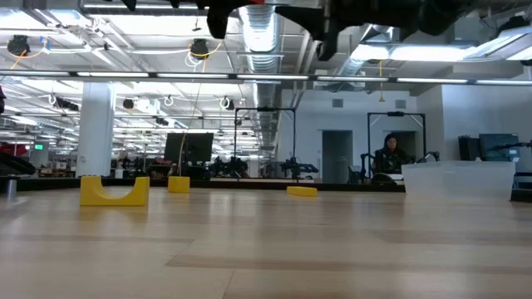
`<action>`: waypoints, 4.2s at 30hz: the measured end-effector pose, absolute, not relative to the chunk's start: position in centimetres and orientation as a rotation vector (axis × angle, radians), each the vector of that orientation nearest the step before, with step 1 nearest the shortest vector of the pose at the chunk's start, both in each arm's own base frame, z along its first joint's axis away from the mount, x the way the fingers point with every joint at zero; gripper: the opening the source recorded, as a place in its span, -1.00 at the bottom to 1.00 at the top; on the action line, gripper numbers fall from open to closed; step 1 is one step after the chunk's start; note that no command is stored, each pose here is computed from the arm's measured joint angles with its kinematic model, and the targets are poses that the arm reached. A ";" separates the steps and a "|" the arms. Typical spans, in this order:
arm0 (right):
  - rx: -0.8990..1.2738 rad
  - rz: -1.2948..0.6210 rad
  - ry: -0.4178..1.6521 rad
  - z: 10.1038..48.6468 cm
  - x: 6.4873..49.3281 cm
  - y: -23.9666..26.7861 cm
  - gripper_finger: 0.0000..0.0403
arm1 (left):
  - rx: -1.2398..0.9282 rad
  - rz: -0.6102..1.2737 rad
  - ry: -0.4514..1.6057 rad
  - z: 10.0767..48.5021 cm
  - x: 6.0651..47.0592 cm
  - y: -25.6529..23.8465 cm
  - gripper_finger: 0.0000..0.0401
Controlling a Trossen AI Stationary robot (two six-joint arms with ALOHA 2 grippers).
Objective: Sort & place blocks by color
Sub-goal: Put the orange block into the blue bin, then put the top left yellow block into the transparent bin
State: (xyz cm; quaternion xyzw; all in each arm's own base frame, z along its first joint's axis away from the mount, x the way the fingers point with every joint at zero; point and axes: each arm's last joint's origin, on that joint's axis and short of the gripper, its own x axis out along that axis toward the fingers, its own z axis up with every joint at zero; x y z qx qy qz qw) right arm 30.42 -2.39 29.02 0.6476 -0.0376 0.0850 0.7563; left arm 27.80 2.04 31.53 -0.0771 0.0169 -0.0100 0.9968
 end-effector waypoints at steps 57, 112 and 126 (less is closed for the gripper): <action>1.288 0.216 0.140 30.5 33.0 0.1 -0.32 | -0.140 -0.050 0.017 30.7 29.1 0.4 -0.20; 1.035 -0.475 0.927 26.9 16.2 13.7 0.42 | -0.428 0.639 0.881 19.4 22.8 16.4 0.47; 0.972 -0.505 0.674 29.1 19.8 6.4 0.42 | -0.406 0.658 0.896 19.4 21.3 18.2 0.47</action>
